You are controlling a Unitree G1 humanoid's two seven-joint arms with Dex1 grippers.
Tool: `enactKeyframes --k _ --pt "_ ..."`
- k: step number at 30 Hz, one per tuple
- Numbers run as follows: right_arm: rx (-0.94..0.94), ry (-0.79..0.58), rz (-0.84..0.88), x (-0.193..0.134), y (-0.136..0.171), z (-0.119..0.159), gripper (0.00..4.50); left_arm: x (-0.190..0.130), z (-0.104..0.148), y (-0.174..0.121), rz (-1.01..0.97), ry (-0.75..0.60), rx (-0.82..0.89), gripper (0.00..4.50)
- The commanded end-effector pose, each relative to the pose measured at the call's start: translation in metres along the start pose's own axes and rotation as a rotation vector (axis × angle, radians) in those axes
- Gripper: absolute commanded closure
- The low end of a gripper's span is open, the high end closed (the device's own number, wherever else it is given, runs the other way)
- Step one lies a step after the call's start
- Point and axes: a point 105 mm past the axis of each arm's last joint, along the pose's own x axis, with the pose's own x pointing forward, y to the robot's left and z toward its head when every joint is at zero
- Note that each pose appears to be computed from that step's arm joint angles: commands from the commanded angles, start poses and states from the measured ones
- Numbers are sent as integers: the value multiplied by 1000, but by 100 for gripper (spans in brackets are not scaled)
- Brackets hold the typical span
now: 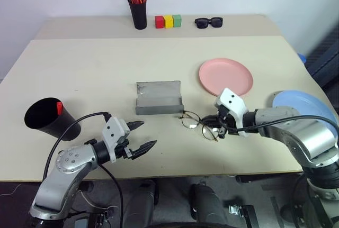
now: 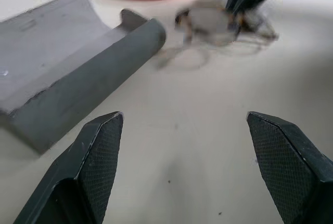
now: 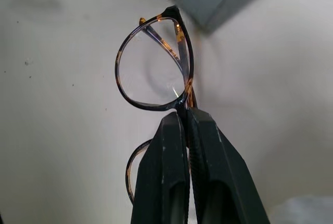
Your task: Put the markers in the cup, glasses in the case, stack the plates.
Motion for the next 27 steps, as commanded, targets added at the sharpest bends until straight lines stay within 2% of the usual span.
enactKeyframes --k 1,4,8,11,16,22,27 --pt "-185 -122 -10 -5 -1 47 444 -8 8 8 71 -60 -5 60" --pt "-284 -179 -18 6 -5 75 444 -10 6 14 125 -93 -23 60" --pt "-359 -230 -53 38 -21 109 444 -10 9 19 191 -167 -22 60" --pt "-390 -233 -56 64 -28 123 444 -11 13 22 233 -211 -27 60" --pt "-410 -212 -27 97 -30 123 444 -15 13 17 253 -207 -14 60" --pt "-446 -151 57 104 -23 98 444 -18 22 15 278 -213 -3 60" --pt "-471 -126 79 103 -20 87 444 -19 25 14 278 -208 -4 60"
